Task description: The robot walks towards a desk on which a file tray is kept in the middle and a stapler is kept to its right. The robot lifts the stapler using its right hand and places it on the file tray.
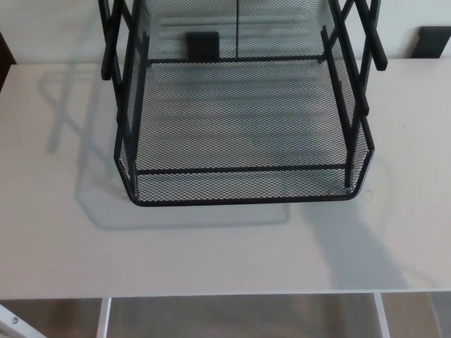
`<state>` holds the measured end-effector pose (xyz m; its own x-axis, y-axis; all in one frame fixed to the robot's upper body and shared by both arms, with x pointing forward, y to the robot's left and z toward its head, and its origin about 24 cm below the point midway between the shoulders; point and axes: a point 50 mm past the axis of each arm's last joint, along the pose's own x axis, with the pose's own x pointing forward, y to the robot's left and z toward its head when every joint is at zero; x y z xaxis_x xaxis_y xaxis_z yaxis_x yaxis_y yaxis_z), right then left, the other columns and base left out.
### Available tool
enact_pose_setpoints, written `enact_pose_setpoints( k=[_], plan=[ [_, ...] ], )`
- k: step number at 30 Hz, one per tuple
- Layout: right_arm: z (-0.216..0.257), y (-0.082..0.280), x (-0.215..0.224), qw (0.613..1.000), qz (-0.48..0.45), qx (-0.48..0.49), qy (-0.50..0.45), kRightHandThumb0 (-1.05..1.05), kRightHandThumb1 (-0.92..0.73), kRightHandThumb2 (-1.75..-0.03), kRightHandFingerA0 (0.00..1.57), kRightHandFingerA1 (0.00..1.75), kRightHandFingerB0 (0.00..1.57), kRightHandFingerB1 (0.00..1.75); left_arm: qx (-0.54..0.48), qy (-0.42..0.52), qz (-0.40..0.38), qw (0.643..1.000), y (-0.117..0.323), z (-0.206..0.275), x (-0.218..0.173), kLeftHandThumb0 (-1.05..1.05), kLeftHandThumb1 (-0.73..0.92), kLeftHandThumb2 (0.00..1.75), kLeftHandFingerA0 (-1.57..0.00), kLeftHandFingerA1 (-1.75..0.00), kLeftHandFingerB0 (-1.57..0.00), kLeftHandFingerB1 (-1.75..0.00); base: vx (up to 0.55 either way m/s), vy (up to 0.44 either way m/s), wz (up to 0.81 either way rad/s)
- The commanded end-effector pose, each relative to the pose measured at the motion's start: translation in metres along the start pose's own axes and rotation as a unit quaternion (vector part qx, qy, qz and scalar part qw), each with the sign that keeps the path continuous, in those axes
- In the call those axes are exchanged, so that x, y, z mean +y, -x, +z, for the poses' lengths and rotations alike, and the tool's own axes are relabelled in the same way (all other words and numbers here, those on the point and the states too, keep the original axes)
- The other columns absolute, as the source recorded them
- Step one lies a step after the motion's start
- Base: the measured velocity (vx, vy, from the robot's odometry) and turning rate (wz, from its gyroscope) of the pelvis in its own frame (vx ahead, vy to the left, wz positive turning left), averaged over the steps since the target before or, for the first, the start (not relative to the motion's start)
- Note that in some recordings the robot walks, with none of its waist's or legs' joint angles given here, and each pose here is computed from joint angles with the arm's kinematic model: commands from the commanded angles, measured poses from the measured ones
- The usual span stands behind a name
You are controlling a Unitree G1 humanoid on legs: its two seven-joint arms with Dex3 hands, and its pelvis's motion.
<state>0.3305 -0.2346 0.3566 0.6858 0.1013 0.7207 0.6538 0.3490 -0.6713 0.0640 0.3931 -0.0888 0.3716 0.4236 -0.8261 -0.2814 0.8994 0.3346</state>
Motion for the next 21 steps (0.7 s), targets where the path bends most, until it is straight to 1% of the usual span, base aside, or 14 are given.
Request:
enact_pose_setpoints(
  k=[1,2,3,5,6,8,9,13,14,15,16,17,18,21],
  plan=[
    [0.037,-0.015,0.009,0.997,0.072,-0.027,-0.013,-0.23,-0.52,-1.07,1.19,1.34,0.89,1.12,-0.025,-0.019,0.000,1.000,0.002,0.008,0.009,-0.97,0.78,1.05,-0.45,-0.94,-0.10,-0.75,0.00,0.000,0.00],
    [0.045,-0.013,0.017,0.995,0.092,-0.039,-0.022,-0.23,-0.52,-1.07,1.19,1.34,0.89,1.12,-0.025,-0.022,0.002,0.999,0.002,0.008,0.008,-0.97,0.78,1.05,-0.45,-0.94,-0.10,-0.75,0.00,0.000,0.00],
    [0.055,-0.010,0.035,0.988,0.137,-0.062,-0.036,-0.19,-0.60,-1.00,0.85,1.75,0.80,1.40,-0.025,-0.027,0.002,0.999,0.001,0.010,0.007,-1.01,0.69,1.35,-0.53,-0.90,-0.10,-0.68,0.00,0.000,0.00],
    [0.065,-0.008,0.050,0.981,0.179,-0.046,-0.051,-0.16,-0.59,-0.98,0.97,1.73,0.74,1.50,-0.023,-0.011,0.002,1.000,0.000,0.011,0.006,-0.98,0.66,1.32,-0.56,-0.91,-0.14,-0.70,0.00,0.000,0.00],
    [0.071,-0.005,0.060,0.978,0.194,-0.048,-0.058,-0.19,-0.56,-0.97,0.82,1.75,0.76,1.57,-0.023,-0.012,0.001,1.000,0.001,0.011,0.005,-0.98,0.67,1.32,-0.54,-0.90,-0.13,-0.69,0.00,0.000,0.00],
    [0.076,-0.001,0.071,0.975,0.209,-0.057,-0.056,-0.19,-0.55,-0.98,0.81,1.75,0.74,1.58,-0.025,-0.019,-0.001,1.000,0.001,0.011,0.005,-1.01,0.69,1.34,-0.52,-0.89,-0.09,-0.68,0.00,0.000,0.00],
    [0.080,0.004,0.084,0.971,0.227,-0.056,-0.060,-0.24,-0.59,-0.86,0.83,1.75,0.77,1.45,-0.024,-0.014,0.001,1.000,0.000,0.011,0.005,-1.00,0.78,1.05,-0.47,-0.96,-0.11,-0.77,0.00,0.000,0.00],
    [0.083,0.013,0.110,0.960,0.269,-0.059,-0.048,-0.24,-0.61,-0.79,0.81,1.75,0.63,1.65,-0.029,-0.011,-0.007,0.999,0.000,0.011,0.003,-1.00,0.81,1.03,-0.43,-0.96,-0.08,-0.75,0.00,0.000,0.00],
    [0.083,0.014,0.116,0.955,0.290,-0.046,-0.047,-0.27,-0.64,-0.78,0.80,1.75,0.65,1.58,-0.031,-0.006,-0.009,0.999,0.001,0.010,0.003,-1.00,0.82,1.02,-0.42,-0.95,-0.07,-0.75,0.00,0.000,0.00],
    [0.083,0.015,0.120,0.953,0.298,-0.040,-0.046,-0.24,-0.69,-0.74,0.79,1.73,0.70,1.30,-0.031,-0.005,-0.009,0.999,0.001,0.010,0.003,-1.02,0.83,1.01,-0.41,-0.94,-0.07,-0.75,0.00,0.000,0.00],
    [0.083,0.016,0.126,0.949,0.311,-0.031,-0.044,-0.24,-0.69,-0.74,0.79,1.73,0.70,1.30,-0.031,-0.005,-0.010,0.999,0.001,0.010,0.003,-1.02,0.83,1.01,-0.41,-0.94,-0.07,-0.75,0.00,0.000,0.00],
    [0.083,0.020,0.133,0.943,0.329,-0.023,-0.038,-0.17,-0.64,-0.80,0.92,1.70,0.71,1.36,-0.026,0.003,-0.007,1.000,0.000,0.009,0.003,-1.02,0.82,1.01,-0.41,-0.94,-0.08,-0.75,0.00,0.000,0.00],
    [0.082,0.022,0.136,0.942,0.332,-0.021,-0.036,-0.22,-0.67,-0.77,0.76,1.75,0.63,1.54,-0.026,0.003,-0.006,1.000,0.000,0.009,0.003,-1.01,0.82,1.02,-0.44,-0.96,-0.08,-0.75,0.00,0.000,0.00],
    [0.082,0.027,0.143,0.936,0.351,-0.015,-0.022,-0.23,-0.66,-0.82,0.76,1.75,0.61,1.63,-0.031,-0.013,-0.006,0.999,0.001,0.009,0.003,-1.03,0.84,1.02,-0.45,-0.95,-0.08,-0.74,0.00,0.000,0.00]
  ],
)
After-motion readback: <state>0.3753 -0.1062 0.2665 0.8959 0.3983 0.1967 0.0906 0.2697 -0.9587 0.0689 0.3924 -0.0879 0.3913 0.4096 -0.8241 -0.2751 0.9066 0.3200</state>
